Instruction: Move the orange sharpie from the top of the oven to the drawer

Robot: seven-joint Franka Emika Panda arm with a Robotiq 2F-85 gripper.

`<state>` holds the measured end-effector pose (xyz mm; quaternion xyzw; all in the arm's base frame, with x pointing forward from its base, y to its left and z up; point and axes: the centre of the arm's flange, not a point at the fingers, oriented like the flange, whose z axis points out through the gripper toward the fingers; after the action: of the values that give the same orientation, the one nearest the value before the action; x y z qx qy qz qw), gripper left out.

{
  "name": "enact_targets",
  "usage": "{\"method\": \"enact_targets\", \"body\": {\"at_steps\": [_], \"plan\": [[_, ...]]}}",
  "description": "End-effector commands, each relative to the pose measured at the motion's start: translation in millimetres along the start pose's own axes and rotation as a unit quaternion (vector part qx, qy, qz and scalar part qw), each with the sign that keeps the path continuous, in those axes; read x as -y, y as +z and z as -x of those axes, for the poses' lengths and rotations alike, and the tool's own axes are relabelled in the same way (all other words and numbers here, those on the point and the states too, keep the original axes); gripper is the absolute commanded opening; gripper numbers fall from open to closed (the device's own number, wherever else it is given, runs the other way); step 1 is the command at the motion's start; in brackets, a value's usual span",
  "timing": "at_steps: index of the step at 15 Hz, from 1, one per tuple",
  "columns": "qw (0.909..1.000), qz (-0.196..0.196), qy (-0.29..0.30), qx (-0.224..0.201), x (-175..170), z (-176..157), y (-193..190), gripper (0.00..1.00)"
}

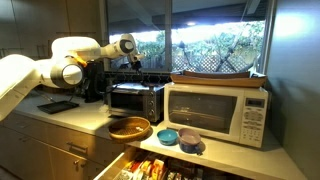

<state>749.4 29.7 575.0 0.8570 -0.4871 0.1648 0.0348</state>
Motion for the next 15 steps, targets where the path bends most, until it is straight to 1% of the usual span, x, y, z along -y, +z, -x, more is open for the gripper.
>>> {"method": "enact_targets", "body": {"at_steps": [1,2,3,4,6,7,10,12,13,14,15], "plan": [[0.998,-0.039,-0.018,-0.046,2.2,9.4,-52.5,0.02],[0.9973,-0.037,-0.016,-0.061,-3.9,15.9,-69.0,0.02],[0.9964,-0.026,-0.017,-0.079,-16.1,25.4,-86.4,0.02],[0.9959,-0.012,-0.026,-0.086,-29.1,31.8,-99.4,0.02],[0.9925,0.044,-0.048,-0.103,-62.7,45.4,-114.6,0.02],[0.9909,0.065,-0.062,-0.101,-79.3,51.9,-117.4,0.02],[0.9829,0.143,-0.064,-0.098,-108.8,62.5,-134.7,0.02],[0.976,0.184,-0.079,-0.085,-128.4,68.8,-134.5,0.02],[0.979,0.176,-0.067,-0.078,-137.3,69.4,-128.7,0.02],[0.985,0.15,-0.048,-0.07,-144.2,69.3,-125.5,0.02],[0.9826,0.158,-0.057,-0.08,-84.0,44.9,-151.5,0.02]]}}
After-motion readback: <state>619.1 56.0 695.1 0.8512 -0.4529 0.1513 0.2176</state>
